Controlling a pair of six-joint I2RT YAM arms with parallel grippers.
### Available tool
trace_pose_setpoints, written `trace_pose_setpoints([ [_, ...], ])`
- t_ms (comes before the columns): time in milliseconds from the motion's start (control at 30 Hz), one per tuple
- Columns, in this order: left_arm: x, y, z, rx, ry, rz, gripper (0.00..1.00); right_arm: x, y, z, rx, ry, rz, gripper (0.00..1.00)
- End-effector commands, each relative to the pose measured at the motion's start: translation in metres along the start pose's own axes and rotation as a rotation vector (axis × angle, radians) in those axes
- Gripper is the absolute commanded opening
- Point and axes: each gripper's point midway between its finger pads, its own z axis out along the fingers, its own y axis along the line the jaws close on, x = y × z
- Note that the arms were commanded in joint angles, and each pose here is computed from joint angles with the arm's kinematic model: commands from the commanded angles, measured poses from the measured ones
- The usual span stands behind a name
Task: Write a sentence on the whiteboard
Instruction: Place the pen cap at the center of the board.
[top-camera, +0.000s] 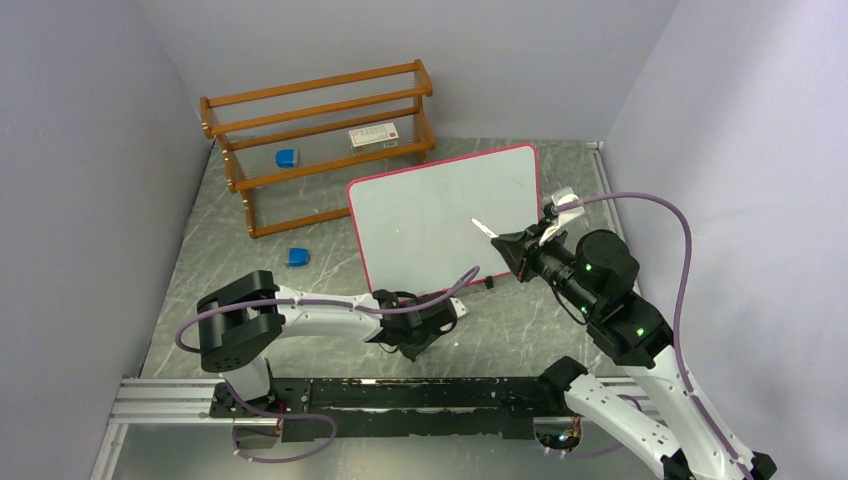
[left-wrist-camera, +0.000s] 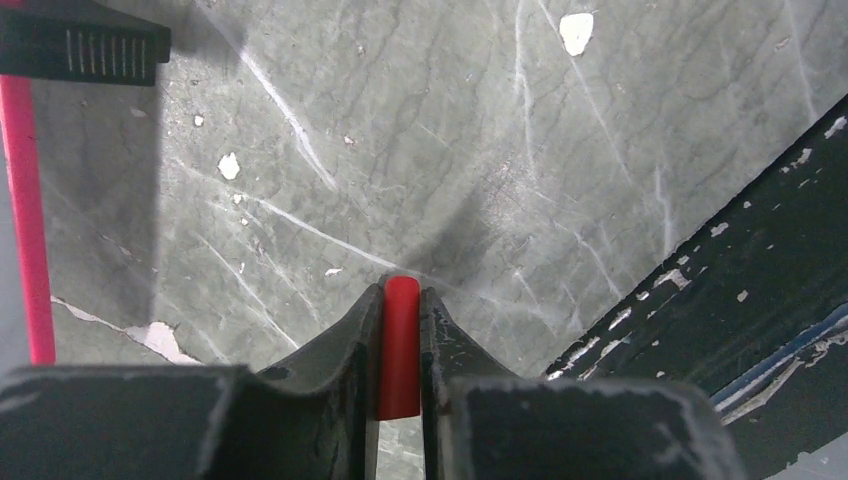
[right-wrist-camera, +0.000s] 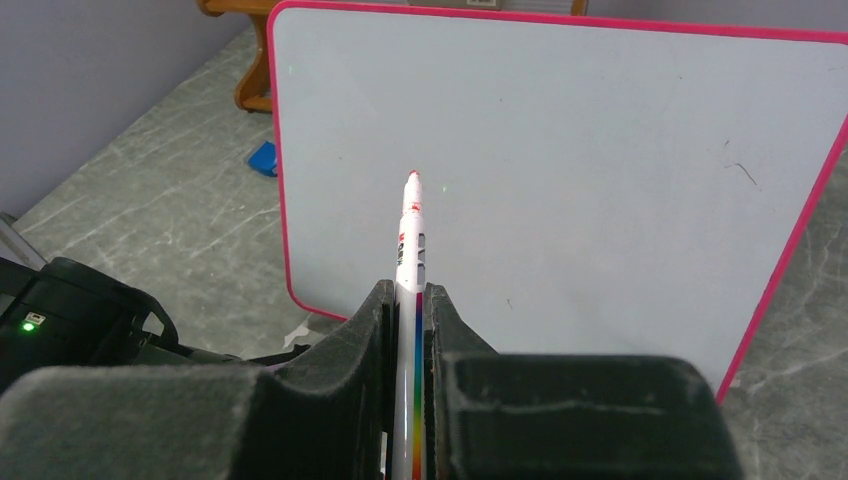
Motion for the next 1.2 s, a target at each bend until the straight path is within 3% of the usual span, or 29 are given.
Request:
trace_pose_setpoints([
  [0, -0.004, 0.005, -0.005, -0.034, -0.007, 0.018, 0.22, 0.002, -0.004, -0.001, 0.019, 0.005, -0.01, 0.0],
  [333, -0.025, 0.005, -0.034, -0.022, -0.078, 0.005, 0.45, 0.005, -0.005, 0.001, 0.023, 0.012, -0.001, 0.0],
  [600, -0.072, 0.012, -0.105, -0.017, -0.288, -0.037, 0.76, 0.002, -0.006, 0.0, 0.029, 0.001, 0.001, 0.0],
  [800, -0.104, 0.053, -0.166, -0.052, -0.46, -0.109, 0.89, 0.001, -0.005, 0.001, 0.025, 0.001, 0.01, 0.0],
  [867, -0.112, 0.072, -0.185, -0.074, -0.517, -0.135, 0.97, 0.001, -0.004, 0.002, 0.019, 0.0, 0.012, 0.0],
  [1167, -0.134, 0.162, -0.249, -0.107, -0.711, -0.274, 0.97, 0.002, 0.002, 0.009, -0.014, 0.01, 0.009, 0.0],
])
